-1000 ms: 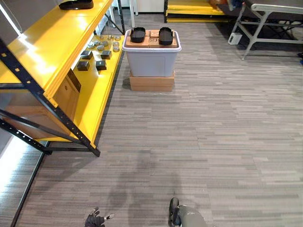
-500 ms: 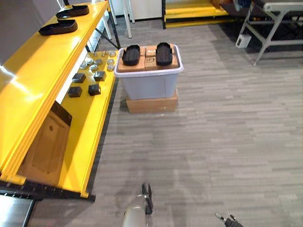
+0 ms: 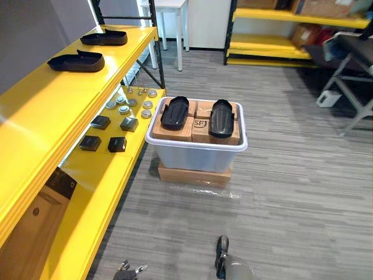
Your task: Walk over and take plastic housings, then place them on the shelf
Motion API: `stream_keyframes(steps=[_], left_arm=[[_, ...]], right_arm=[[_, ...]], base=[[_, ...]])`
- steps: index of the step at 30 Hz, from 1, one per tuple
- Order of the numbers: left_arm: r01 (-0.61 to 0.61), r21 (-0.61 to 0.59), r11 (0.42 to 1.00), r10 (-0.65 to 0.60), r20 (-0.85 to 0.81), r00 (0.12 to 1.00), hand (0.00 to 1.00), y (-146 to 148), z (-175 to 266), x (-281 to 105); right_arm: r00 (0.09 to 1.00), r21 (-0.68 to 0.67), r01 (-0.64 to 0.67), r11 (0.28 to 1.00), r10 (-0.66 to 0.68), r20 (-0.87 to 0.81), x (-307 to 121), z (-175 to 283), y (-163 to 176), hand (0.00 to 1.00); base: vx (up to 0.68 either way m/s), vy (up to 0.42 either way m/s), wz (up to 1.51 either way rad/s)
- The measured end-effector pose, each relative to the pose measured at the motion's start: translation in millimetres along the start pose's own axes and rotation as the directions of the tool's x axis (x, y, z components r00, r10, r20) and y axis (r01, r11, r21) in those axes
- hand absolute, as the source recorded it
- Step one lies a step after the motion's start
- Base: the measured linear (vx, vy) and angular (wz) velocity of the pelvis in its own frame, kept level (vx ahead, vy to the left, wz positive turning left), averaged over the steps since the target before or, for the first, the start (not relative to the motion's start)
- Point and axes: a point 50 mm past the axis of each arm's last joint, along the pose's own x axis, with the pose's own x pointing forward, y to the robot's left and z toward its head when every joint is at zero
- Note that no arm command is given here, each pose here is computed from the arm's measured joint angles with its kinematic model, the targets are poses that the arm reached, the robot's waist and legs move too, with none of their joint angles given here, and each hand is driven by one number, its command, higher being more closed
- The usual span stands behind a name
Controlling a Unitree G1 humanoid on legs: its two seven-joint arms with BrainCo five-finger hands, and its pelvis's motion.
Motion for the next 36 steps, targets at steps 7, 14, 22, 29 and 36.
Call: stream_keyframes(steps=[7,14,22,29,36], left_arm=[[-0.062,-0.102,0.993,0.055,-0.064,0.996,0.00,18.1,-26.1,-9.4],[-0.076,-0.043,0.996,0.071,-0.102,0.992,0.00,30.2,-37.4,-14.1],[-0.034,0.096,0.995,0.038,-0.042,0.998,0.00,32.5,-20.0,-11.2],[-0.036,0.095,0.995,0.034,0.026,0.999,0.00,28.2,-10.6,-11.5],[0.024,0.108,0.994,-0.029,0.053,0.998,0.00,5.7,-4.4,-9.6]], right_arm=[[1.000,0.080,0.008,0.997,-0.009,0.003,-3.0,-6.3,-5.7,0.00],[0.982,0.018,-0.105,0.994,0.100,0.159,-1.7,32.3,31.7,0.00],[0.835,-0.230,-0.209,0.950,0.296,0.463,-28.6,102.7,89.8,0.00],[0.665,-0.287,-0.131,0.949,0.299,0.684,-66.0,150.9,86.6,0.00],[0.520,-0.274,-0.073,0.959,0.272,0.810,-89.2,196.0,105.9,0.00]], base=[[0.62,-0.178,0.06],[0.53,0.138,-0.17],[0.37,0.134,-0.08],[0.22,-0.162,0.13],[0.03,-0.044,0.22]])
